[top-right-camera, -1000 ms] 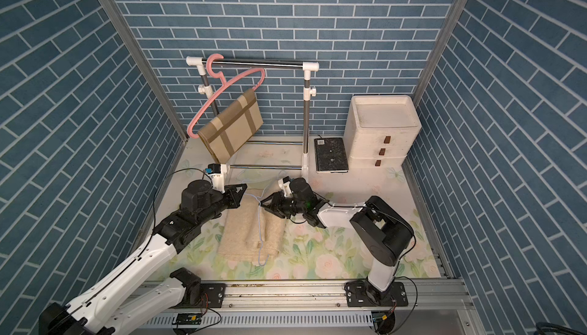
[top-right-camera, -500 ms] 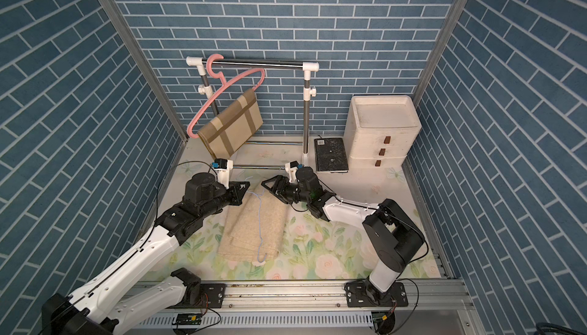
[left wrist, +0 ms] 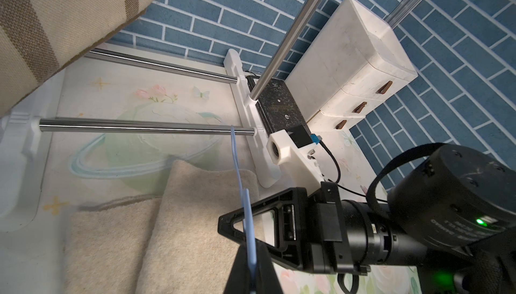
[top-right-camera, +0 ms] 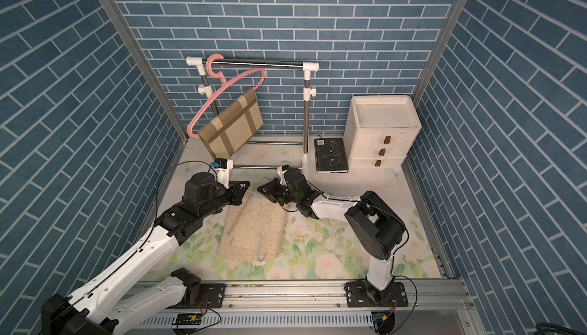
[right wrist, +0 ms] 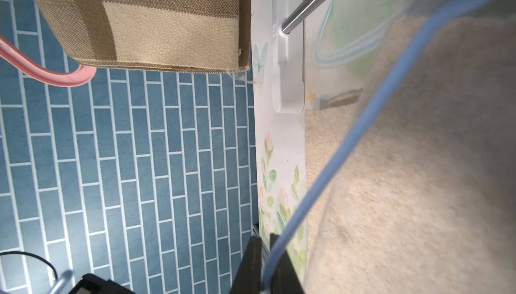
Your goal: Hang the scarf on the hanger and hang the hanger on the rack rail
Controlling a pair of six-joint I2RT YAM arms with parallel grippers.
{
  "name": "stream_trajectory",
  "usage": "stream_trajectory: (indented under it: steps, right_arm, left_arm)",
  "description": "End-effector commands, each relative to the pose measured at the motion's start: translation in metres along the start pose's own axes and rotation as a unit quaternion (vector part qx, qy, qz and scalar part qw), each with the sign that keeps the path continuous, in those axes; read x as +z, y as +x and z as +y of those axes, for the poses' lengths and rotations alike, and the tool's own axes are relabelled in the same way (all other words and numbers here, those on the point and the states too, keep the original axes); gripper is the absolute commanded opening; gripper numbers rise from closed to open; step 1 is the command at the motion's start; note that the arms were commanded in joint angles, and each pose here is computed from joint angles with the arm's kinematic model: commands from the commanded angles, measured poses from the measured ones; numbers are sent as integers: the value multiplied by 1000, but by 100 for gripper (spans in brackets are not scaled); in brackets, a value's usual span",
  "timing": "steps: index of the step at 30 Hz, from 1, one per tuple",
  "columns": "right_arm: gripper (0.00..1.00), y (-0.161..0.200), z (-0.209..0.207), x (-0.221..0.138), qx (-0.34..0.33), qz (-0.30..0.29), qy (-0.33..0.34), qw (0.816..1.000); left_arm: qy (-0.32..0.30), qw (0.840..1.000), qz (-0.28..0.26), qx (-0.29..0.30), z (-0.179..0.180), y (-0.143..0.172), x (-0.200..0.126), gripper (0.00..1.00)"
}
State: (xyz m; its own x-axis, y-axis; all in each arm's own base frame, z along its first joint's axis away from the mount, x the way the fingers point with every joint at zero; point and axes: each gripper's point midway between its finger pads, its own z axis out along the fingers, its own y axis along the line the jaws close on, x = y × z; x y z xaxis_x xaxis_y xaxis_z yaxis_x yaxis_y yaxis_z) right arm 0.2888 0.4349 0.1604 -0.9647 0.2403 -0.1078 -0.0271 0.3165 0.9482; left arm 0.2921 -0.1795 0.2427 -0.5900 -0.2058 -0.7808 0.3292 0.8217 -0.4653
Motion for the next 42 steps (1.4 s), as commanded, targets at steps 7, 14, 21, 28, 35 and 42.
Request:
stream_trajectory:
  steps: [7, 14, 21, 28, 35, 42]
  right_arm:
    - [0, -4, 3, -12, -18, -16, 0, 1000]
    - [0, -4, 1, -17, -25, -15, 0, 1000]
    - [0, -4, 3, -18, -29, -13, -5, 999]
    - [0, -5, 6, -18, -33, -13, -10, 999]
    - [0, -5, 8, -17, -35, -11, -14, 999]
    - [0, -7, 8, -16, -35, -11, -16, 999]
  left_arm:
    - [-63, 997, -37, 1, 10, -29, -36, 55]
    - [-104, 992, -23, -68, 49, -3, -50, 82]
    - [-63, 988, 0, -142, 75, 31, -33, 89]
    - [0, 983, 90, -161, 79, 79, 11, 85]
    - [-18, 977, 142, -159, 98, 107, 34, 84]
    - [-30, 966, 190, -174, 110, 140, 42, 78]
